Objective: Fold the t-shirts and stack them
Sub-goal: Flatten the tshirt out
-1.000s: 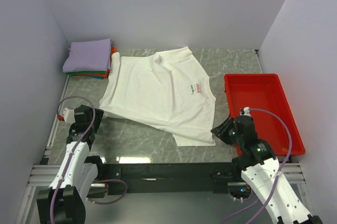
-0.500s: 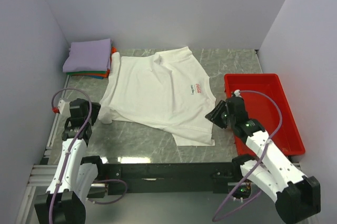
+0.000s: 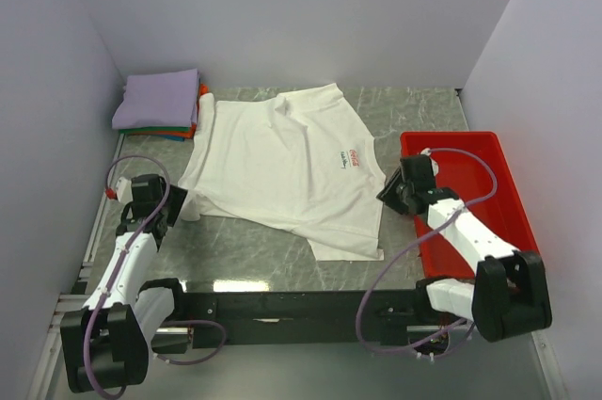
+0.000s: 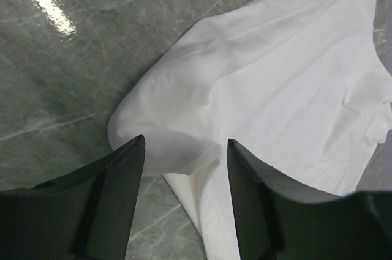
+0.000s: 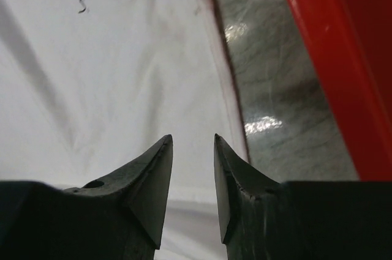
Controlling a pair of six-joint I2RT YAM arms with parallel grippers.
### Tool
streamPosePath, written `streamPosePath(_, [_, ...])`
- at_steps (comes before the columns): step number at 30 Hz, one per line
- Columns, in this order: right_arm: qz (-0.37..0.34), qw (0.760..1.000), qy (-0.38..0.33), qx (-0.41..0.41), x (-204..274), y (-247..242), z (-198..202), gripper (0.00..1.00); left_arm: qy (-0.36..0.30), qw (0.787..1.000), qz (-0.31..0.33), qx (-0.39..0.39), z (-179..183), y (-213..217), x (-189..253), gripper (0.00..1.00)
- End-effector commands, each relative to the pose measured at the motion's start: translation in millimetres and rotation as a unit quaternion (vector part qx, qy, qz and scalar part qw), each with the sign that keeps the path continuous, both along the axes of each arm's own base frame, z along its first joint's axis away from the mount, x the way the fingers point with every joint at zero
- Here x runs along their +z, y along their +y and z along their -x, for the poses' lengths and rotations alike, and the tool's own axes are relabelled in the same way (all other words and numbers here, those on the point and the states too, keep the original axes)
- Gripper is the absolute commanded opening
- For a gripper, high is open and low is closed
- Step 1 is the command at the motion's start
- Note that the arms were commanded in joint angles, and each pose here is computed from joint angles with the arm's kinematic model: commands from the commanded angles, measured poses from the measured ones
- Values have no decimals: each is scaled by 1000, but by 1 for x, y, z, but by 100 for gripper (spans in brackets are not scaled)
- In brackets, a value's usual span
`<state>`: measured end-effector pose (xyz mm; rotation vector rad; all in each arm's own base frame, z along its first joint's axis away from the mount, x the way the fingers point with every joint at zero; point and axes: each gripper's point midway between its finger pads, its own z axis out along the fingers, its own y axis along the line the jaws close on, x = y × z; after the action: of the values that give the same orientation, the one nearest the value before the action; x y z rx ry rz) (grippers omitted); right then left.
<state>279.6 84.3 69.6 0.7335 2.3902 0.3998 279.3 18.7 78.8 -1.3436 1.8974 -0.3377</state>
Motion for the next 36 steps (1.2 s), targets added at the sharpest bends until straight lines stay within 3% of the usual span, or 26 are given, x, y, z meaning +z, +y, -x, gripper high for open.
streamPosePath(1, [41, 999, -21, -23, 5, -16, -30, 41, -39, 999, -3, -17, -11, -4, 17, 61])
streamPosePath(14, [127, 990, 30, -52, -11, -34, -90, 42, -58, 997, 7, -54, -18, -16, 32, 61])
streamPosePath(29, [141, 985, 89, -32, -49, -33, -86, 37, -70, 995, 3, -66, -20, -18, 43, 62])
streamPosePath(31, [140, 986, 86, -32, -48, -33, -86, 31, -72, 995, 2, -66, -21, -18, 44, 62])
streamPosePath(34, [130, 988, 80, -26, -44, -29, -85, 7, -72, 995, 2, -66, -20, -18, 43, 61])
streamPosePath(36, [127, 989, 72, -24, -36, -28, -86, 0, -71, 995, 2, -66, -19, -17, 42, 61])
